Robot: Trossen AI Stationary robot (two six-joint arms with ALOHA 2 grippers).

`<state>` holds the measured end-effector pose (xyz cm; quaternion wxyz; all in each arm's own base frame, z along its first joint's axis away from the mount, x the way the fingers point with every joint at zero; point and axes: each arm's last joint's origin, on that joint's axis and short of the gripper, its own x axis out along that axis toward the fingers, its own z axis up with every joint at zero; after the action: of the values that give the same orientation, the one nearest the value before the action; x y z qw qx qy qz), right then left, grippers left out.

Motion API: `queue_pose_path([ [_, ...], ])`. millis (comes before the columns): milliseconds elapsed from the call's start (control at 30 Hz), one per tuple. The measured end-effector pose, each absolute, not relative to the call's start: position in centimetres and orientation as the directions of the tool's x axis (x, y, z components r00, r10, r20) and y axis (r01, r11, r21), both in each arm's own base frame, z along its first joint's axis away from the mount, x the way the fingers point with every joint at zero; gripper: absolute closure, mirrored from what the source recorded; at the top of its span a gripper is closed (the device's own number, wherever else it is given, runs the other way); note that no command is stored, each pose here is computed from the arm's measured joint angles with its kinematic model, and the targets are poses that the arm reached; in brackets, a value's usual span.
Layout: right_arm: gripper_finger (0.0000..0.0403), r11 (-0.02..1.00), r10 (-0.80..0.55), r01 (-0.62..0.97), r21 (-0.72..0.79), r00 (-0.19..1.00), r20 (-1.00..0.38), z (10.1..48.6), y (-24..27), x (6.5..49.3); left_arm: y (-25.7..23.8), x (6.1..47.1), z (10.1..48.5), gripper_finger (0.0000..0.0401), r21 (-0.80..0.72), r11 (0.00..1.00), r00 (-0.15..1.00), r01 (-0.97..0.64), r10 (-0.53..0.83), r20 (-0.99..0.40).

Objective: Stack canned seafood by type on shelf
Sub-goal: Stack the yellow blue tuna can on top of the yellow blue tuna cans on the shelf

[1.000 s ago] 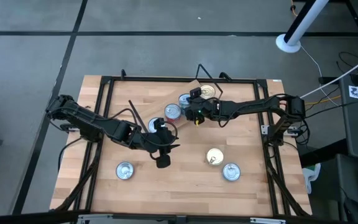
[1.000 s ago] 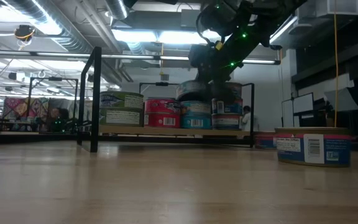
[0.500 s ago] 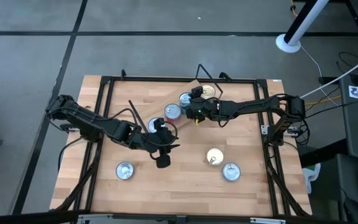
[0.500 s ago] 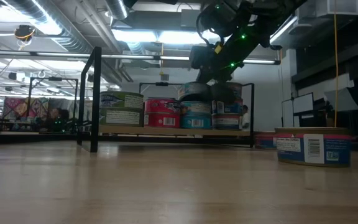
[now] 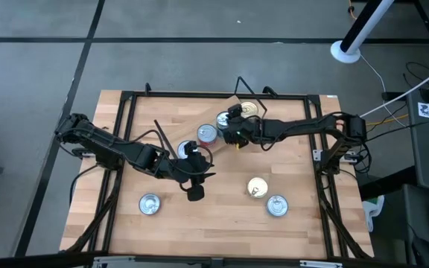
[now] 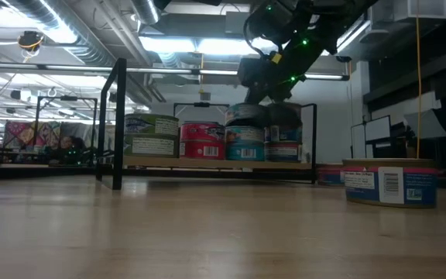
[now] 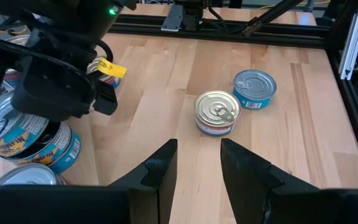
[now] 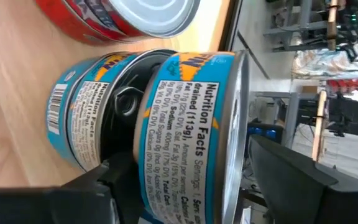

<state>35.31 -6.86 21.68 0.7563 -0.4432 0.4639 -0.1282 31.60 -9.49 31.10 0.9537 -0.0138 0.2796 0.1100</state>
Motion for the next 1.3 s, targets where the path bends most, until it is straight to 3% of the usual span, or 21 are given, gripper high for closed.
queue_pose_path([
  [233, 0.0139, 0.594, -0.566, -0.245, -0.766, 0.55, -0.614, 23.7, -6.9, 36.0, -9.5, 31.6, 31.1, 0.0283, 0.035, 0.975, 0.82, -0.218, 0.202, -0.536],
  [833, 0.0139, 0.592, -0.537, -0.371, -0.715, 0.479, -0.694, 23.2, -6.7, 35.2, -9.5, 31.6, 31.1, 0.0283, 0.034, 0.975, 0.82, -0.218, 0.202, -0.536],
  [1300, 0.0139, 0.585, -0.49, -0.438, -0.682, 0.48, -0.728, 25.3, -6.6, 35.5, -9.5, 31.6, 31.1, 0.0283, 0.035, 0.976, 0.82, -0.217, 0.202, -0.536],
])
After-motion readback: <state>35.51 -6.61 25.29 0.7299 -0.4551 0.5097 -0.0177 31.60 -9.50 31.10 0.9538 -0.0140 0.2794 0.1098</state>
